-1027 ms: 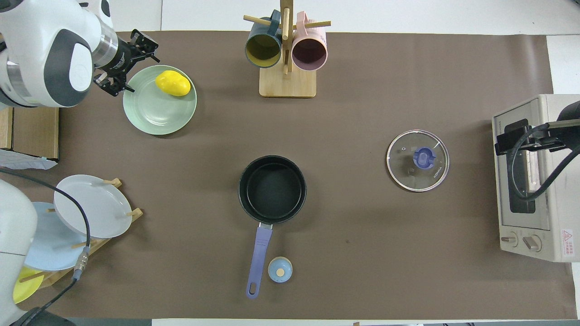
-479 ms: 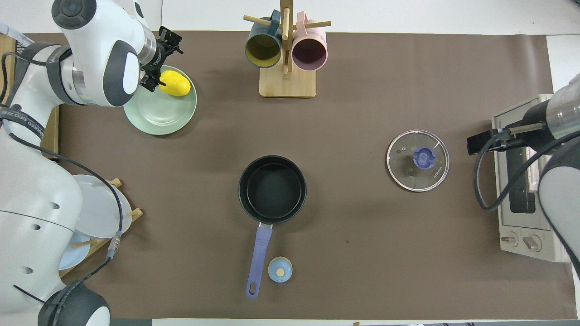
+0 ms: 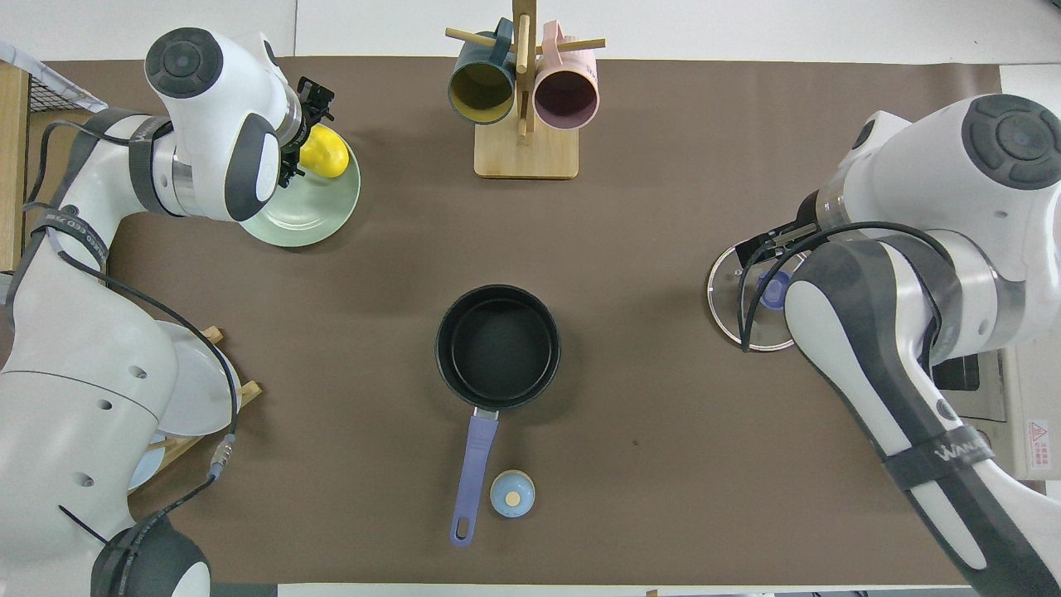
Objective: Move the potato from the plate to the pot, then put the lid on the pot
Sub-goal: 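Grasp the potato with the left gripper while the right gripper grasps the lid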
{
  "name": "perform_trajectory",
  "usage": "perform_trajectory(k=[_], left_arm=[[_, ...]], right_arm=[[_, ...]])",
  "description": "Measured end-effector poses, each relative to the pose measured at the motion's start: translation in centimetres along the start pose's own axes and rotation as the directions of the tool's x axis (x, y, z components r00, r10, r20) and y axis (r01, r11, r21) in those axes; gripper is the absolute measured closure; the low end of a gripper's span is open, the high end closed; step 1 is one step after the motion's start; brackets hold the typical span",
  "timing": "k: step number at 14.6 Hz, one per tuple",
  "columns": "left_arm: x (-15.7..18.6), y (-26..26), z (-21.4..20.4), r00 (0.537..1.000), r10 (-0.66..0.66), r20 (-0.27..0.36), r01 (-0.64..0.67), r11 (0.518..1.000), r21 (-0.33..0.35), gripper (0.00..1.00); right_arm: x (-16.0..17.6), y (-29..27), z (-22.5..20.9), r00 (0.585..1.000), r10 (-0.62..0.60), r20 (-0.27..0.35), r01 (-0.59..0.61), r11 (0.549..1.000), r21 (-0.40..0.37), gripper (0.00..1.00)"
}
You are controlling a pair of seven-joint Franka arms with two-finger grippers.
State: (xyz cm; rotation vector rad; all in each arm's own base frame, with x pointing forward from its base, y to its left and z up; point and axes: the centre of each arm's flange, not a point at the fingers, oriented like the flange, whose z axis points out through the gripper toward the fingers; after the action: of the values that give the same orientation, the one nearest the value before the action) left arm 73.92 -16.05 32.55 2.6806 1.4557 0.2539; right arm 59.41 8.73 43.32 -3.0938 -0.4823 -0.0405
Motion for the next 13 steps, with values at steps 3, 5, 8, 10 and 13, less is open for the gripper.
perform_trajectory(k=[3,5,8,10,13], left_arm=[[0.0,-0.2,-0.3,1.0,-0.002,0.0,0.002,1.0,-0.001,0.0],[-0.1,-0.4,0.0,1.0,-0.002,-0.002,0.002,1.0,-0.006,0.0],[-0.6,-0.9,0.8,1.0,0.002,-0.004,-0.002,1.0,-0.016,0.0],[-1.1,-0.9,0.7,1.0,0.008,-0.002,-0.008,1.0,-0.015,0.0],[-1.4,-0.8,0.4,1.0,0.01,-0.003,-0.01,1.0,-0.019,0.14]], right_arm=[[-0.7,-0.1,3.6,0.997,-0.067,-0.03,0.067,0.998,-0.007,0.0],[-1.2,-0.2,4.9,0.995,-0.09,-0.035,0.09,0.996,-0.009,0.0],[-2.0,0.1,6.9,0.994,-0.1,-0.035,0.099,0.995,-0.009,0.0],[-2.4,1.6,8.7,0.992,-0.121,-0.031,0.121,0.993,-0.009,0.0],[-2.8,2.9,10.4,0.992,-0.126,-0.011,0.126,0.992,-0.003,0.0]])
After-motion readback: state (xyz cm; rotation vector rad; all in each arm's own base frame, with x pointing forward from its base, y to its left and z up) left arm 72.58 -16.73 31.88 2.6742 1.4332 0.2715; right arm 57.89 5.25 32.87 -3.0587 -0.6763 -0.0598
